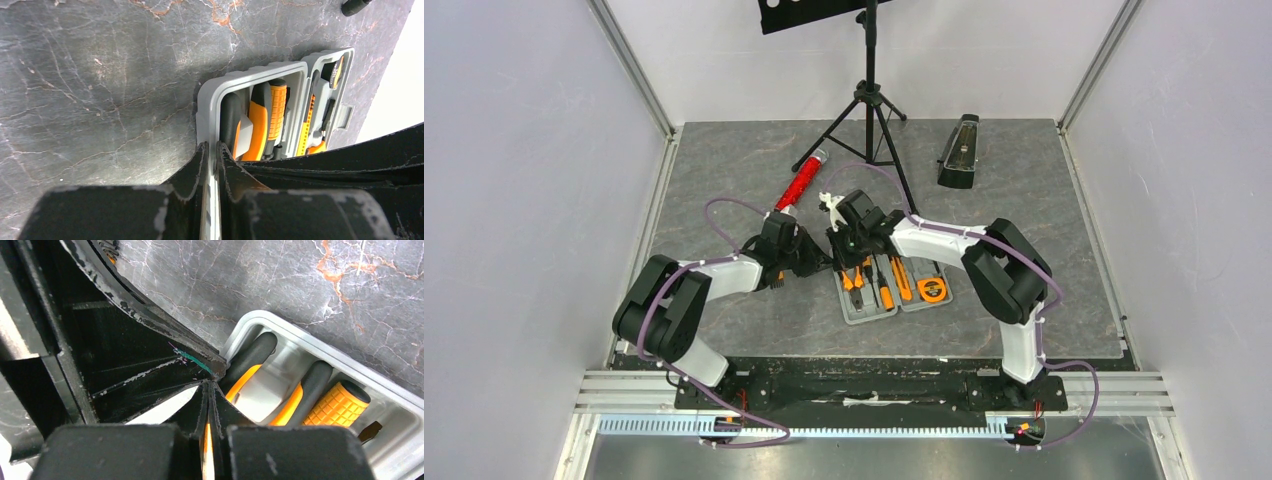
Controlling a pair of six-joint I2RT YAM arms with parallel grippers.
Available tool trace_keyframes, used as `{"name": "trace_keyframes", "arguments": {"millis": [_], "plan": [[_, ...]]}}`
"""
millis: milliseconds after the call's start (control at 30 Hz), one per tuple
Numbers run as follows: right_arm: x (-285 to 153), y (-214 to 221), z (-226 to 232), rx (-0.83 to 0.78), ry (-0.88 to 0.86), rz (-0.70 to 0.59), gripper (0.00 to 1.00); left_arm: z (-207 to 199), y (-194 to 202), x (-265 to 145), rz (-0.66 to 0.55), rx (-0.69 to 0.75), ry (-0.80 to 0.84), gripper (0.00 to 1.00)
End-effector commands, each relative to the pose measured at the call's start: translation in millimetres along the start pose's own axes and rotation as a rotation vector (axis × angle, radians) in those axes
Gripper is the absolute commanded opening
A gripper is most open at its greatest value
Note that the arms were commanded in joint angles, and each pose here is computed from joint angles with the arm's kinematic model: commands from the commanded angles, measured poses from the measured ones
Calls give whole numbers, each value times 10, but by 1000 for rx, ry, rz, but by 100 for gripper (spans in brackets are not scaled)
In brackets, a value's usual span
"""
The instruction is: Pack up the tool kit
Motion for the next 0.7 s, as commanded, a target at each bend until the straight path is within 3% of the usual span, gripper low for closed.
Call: {"name": "trace_keyframes", "arguments": {"millis": [0, 233, 367, 533, 667], "plan": [[165, 963, -813, 22, 247, 281, 0, -52, -25, 5, -19, -11, 25, 13], [-53, 129, -148, -66, -5, 80, 8, -95, -86, -33, -32, 12, 27, 14], [-369, -368, 166, -112, -59, -62, 15, -147, -129, -72, -35, 37, 35, 16], [-593, -503, -39, -122, 66, -149, 18, -179, -206, -135, -48, 84, 21, 22], [-546, -334, -272, -102, 128, -108, 18, -174, -255, -159, -48, 124, -4, 31]]}}
Point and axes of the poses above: each gripper's point midway between its finger pads, its own x axis out along the fingers, its own z axis along the line the jaws close on, y = z × x, the point moved 1 cm from there along -x, back along the fingers, and after that the axes turned 13 degrees about x, right-handed, at the moved point
